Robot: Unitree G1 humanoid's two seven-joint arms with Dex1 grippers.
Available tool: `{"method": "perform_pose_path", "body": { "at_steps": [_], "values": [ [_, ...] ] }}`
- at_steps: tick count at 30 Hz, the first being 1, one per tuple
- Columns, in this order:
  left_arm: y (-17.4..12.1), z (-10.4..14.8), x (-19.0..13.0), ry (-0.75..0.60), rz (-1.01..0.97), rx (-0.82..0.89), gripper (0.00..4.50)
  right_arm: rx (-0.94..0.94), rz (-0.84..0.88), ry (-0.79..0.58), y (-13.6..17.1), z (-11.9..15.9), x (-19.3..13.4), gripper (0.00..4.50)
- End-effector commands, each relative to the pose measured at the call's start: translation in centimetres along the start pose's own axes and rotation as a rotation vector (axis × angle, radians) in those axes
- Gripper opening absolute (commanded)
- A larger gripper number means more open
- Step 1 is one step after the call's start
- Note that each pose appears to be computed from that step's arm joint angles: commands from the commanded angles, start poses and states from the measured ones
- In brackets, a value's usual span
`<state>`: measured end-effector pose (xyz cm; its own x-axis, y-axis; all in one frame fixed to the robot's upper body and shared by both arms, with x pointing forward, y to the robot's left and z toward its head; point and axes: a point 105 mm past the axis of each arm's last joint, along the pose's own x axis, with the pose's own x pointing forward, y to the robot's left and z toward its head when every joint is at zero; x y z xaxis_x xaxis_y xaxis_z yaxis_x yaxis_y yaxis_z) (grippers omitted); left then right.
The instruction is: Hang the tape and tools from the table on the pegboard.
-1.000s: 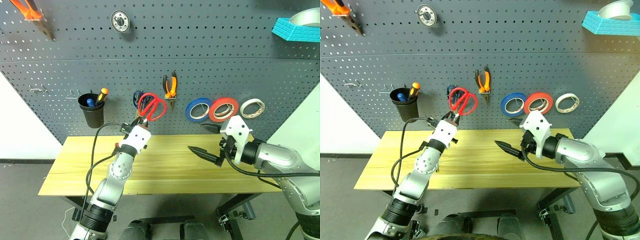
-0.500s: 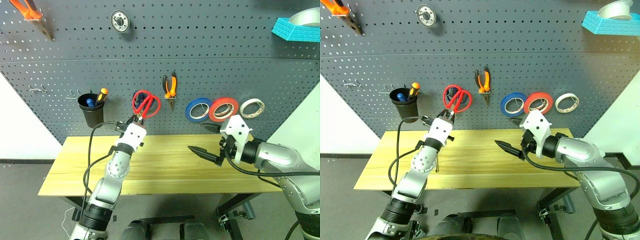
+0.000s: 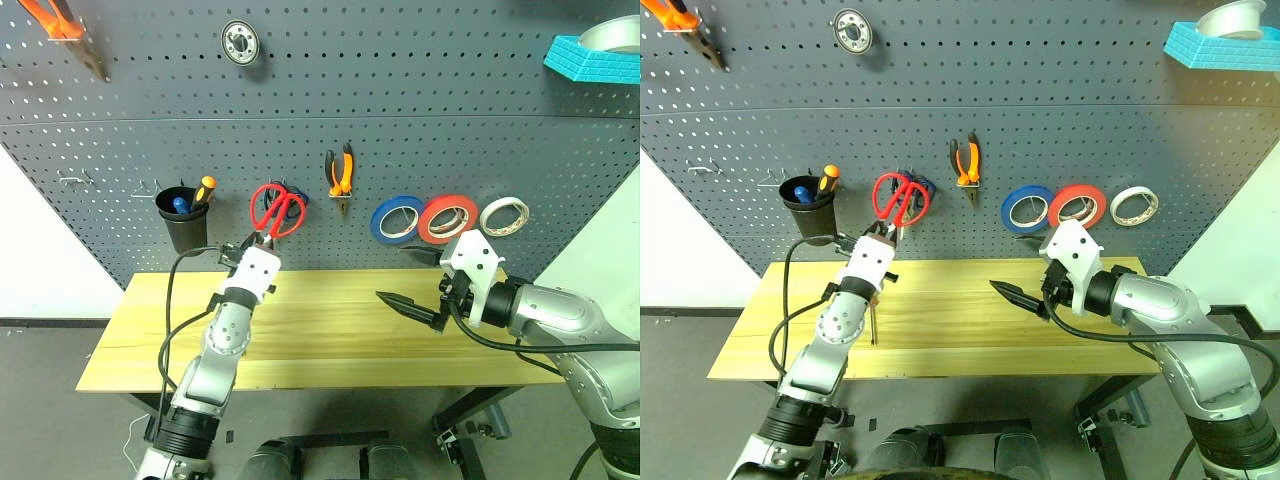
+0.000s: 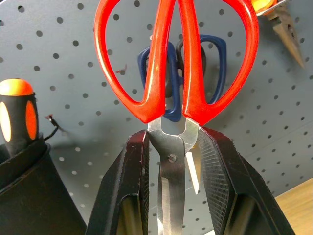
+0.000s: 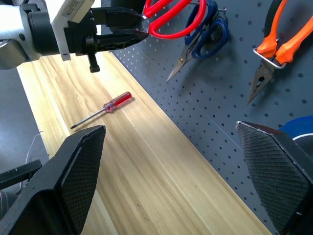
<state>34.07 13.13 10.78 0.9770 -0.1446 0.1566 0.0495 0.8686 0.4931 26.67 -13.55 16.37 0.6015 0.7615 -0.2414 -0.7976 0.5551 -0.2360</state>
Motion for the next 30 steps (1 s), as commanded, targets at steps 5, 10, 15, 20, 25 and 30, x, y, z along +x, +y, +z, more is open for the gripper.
{"method": "perform_pose_path", "body": {
  "at_steps": [5,10,15,20,25,30],
  "values": [
    [1.1,1.1,1.1,-0.055,0.046,0.007,1.11,-0.038,-0.015,-0.03,-0.2,1.0,-0.4,4.5],
    [0.9,0.8,1.5,-0.054,0.047,0.008,1.11,-0.039,-0.017,-0.031,-0.1,1.1,-0.6,4.5],
    [0.4,0.7,2.3,-0.057,0.037,0.005,1.1,-0.034,-0.011,-0.062,0.0,1.7,-0.7,4.5],
    [0.0,0.4,2.9,-0.058,0.027,0.007,1.1,-0.027,-0.007,-0.084,0.2,2.1,-1.1,4.5],
    [-0.4,0.5,3.5,-0.064,0.023,0.002,1.1,-0.01,0.017,-0.183,0.6,3.7,-1.8,4.5],
    [-0.5,0.7,3.5,-0.076,0.019,-0.003,1.1,-0.011,0.026,-0.213,0.7,4.2,-2.5,4.5]
  ]
}}
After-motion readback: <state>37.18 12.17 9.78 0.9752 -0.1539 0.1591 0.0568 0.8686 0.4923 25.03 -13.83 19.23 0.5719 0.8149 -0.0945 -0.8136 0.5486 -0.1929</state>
